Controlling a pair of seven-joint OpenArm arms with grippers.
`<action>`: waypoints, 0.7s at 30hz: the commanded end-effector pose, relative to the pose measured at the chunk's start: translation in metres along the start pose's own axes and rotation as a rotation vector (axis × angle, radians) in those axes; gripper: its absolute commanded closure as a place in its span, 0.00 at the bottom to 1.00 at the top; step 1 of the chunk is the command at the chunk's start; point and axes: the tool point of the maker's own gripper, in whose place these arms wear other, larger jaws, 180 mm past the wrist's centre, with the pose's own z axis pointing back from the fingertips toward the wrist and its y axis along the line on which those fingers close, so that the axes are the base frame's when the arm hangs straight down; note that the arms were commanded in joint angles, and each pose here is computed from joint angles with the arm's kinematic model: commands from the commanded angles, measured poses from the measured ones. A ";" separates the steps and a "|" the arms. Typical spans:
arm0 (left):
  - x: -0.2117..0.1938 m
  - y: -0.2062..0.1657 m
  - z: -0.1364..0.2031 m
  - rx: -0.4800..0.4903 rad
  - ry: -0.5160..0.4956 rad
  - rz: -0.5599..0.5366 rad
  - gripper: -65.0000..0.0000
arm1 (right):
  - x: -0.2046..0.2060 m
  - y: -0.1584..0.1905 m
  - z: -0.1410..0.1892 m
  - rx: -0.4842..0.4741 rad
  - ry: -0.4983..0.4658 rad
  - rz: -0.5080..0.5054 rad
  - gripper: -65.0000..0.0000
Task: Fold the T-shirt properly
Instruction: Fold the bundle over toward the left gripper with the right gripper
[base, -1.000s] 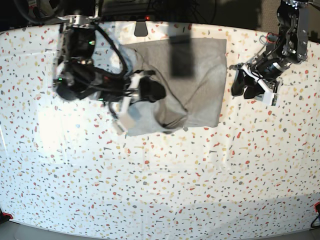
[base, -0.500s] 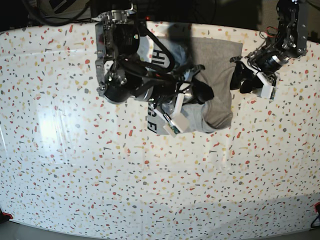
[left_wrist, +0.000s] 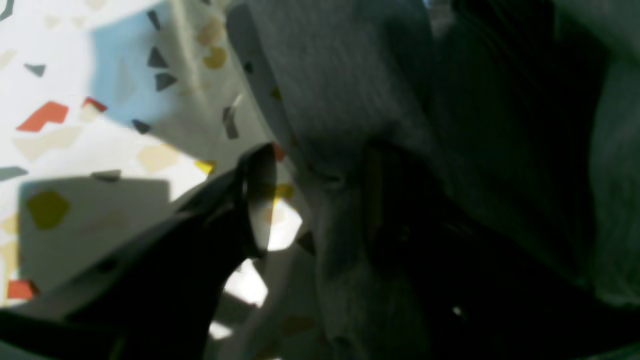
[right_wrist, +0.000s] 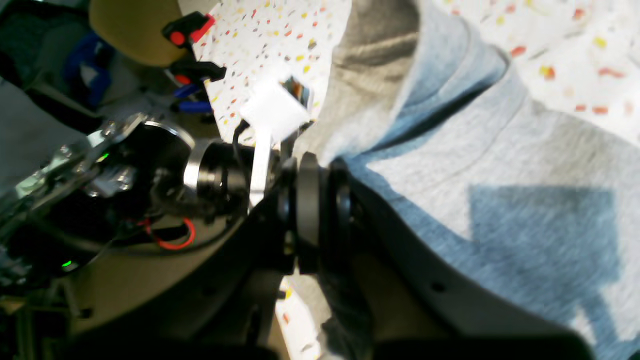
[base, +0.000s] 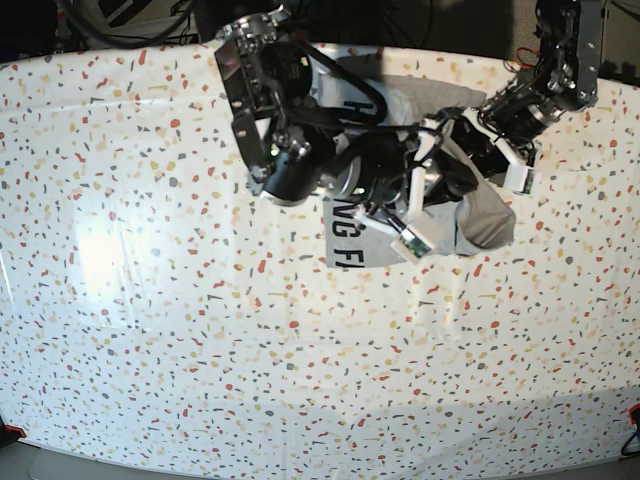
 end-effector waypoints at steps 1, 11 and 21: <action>-0.029 0.000 0.003 0.010 0.129 -0.025 0.58 | 0.018 0.005 -0.002 0.020 -0.050 0.029 1.00; -0.028 0.001 0.003 0.011 0.129 -0.026 0.58 | 0.015 -0.007 -0.021 0.029 -0.080 -0.010 1.00; -0.026 0.002 0.003 0.013 0.125 -0.028 0.58 | 0.046 0.040 -0.020 0.277 -0.199 -0.120 0.62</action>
